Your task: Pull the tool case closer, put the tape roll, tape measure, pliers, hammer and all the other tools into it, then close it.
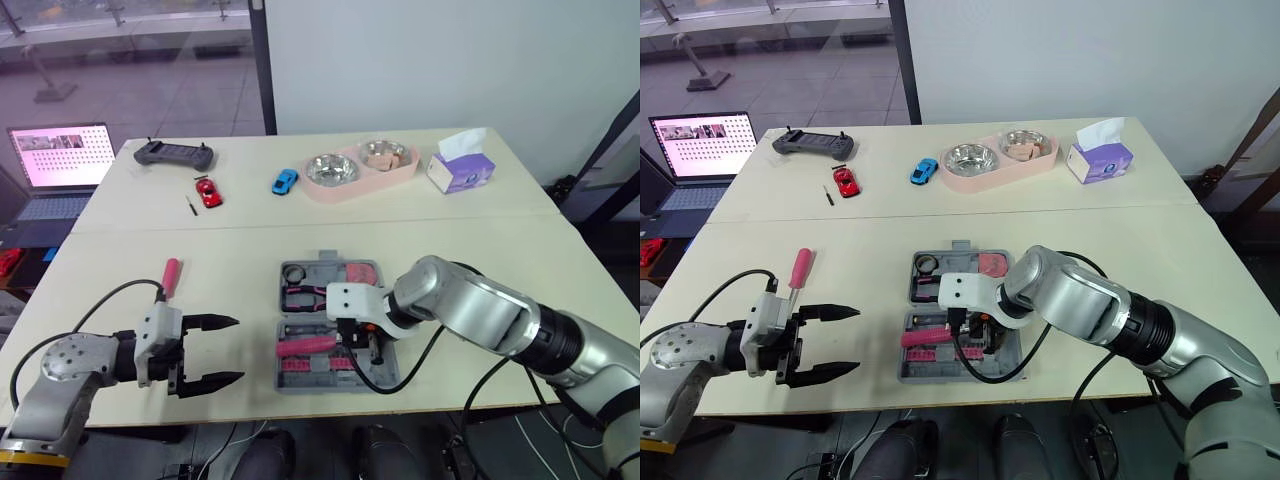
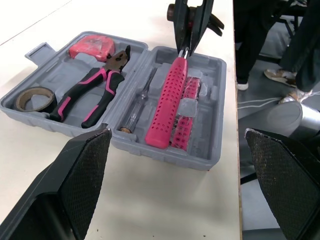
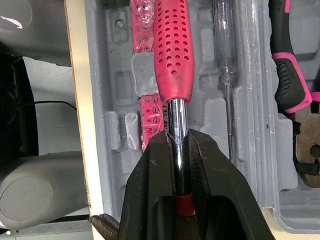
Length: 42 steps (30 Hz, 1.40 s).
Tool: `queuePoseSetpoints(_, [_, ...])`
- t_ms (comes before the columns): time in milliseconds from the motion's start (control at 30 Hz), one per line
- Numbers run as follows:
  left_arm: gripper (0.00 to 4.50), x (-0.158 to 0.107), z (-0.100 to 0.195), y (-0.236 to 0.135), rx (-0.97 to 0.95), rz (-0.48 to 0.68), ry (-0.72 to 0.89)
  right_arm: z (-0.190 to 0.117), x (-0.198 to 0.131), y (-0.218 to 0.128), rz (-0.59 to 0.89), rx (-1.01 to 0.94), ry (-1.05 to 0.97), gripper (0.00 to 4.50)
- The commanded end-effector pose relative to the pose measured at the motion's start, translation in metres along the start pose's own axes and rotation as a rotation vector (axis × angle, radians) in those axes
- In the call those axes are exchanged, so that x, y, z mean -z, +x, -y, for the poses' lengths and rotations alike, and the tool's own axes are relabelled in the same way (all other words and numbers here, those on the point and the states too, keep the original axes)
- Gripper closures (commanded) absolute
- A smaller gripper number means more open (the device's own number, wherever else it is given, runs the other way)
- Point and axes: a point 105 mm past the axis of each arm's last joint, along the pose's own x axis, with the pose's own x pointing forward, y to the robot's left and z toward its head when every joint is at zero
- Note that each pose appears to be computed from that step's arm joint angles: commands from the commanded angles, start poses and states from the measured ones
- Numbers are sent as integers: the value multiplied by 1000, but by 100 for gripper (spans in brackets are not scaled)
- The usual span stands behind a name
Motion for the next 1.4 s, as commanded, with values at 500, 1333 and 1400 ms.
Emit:
queuePoseSetpoints(500, [0,-6,1,-4,-8,15,29,8,3,4,5,24,-24,448])
queuePoseSetpoints(1333, [0,-4,-2,-7,-24,16,31,17,9,14,11,43,16,174])
queuePoseSetpoints(1400, [0,-5,-2,-5,-20,19,30,18,10,14,13,47,21,128])
